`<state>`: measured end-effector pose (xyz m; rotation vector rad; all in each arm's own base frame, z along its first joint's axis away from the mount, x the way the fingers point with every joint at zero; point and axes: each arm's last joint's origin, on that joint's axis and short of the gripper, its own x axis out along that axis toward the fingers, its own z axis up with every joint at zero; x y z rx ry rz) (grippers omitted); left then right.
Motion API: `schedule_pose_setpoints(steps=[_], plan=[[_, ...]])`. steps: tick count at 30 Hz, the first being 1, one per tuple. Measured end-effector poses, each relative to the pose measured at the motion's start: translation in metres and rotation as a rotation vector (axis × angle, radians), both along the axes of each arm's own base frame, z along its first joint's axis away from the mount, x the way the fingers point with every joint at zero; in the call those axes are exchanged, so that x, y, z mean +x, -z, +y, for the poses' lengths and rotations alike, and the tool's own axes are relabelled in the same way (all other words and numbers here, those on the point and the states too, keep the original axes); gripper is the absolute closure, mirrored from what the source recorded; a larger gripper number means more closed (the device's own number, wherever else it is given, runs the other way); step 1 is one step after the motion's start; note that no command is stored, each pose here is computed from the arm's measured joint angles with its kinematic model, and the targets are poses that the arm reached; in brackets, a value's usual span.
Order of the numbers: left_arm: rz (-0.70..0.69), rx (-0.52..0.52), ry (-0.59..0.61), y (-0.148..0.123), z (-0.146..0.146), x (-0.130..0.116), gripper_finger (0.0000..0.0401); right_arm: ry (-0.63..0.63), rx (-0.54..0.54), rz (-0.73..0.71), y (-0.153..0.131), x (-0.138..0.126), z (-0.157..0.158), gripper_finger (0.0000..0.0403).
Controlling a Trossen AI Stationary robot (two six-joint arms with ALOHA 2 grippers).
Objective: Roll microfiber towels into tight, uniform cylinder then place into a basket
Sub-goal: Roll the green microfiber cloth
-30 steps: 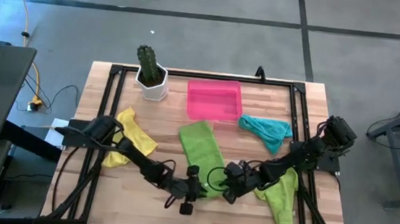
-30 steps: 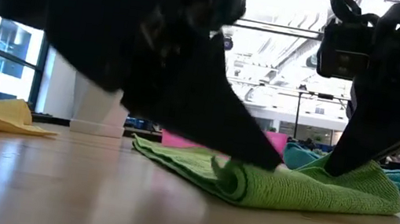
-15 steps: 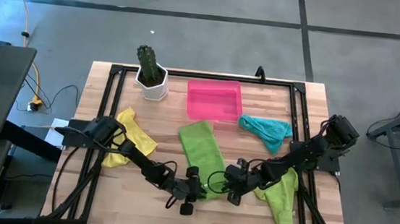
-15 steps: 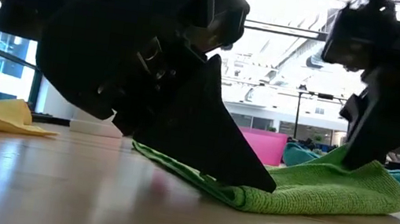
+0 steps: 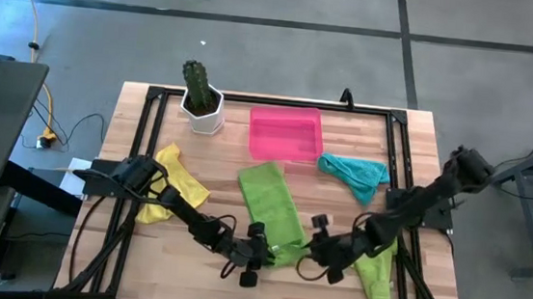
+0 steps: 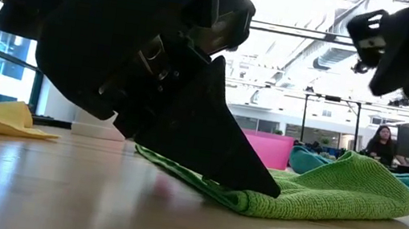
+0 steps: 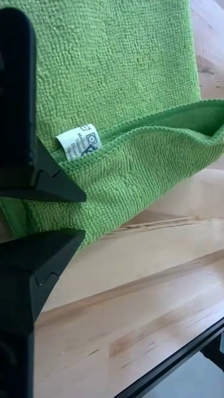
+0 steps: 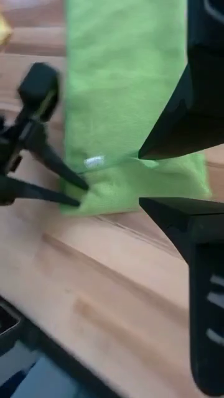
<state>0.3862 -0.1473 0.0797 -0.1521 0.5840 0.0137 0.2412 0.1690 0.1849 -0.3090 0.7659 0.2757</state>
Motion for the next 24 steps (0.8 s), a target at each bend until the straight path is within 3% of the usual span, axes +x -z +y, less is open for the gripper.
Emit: schedule_pose_setpoints(steps=[10,19,24], plan=[[0.001,0.000,0.000,0.000,0.000,0.000,0.0327,-0.013,-0.083,0.077,0.053,0.019,0.007,0.0302],[0.003,-0.002,0.004,0.000,0.000,0.000,0.0327,0.024,-0.009,0.191,0.062,0.016,0.004,0.0301],[0.004,-0.005,0.009,0.000,0.000,0.000,0.0327,0.064,0.033,0.219,0.062,0.014,0.004,0.0278]])
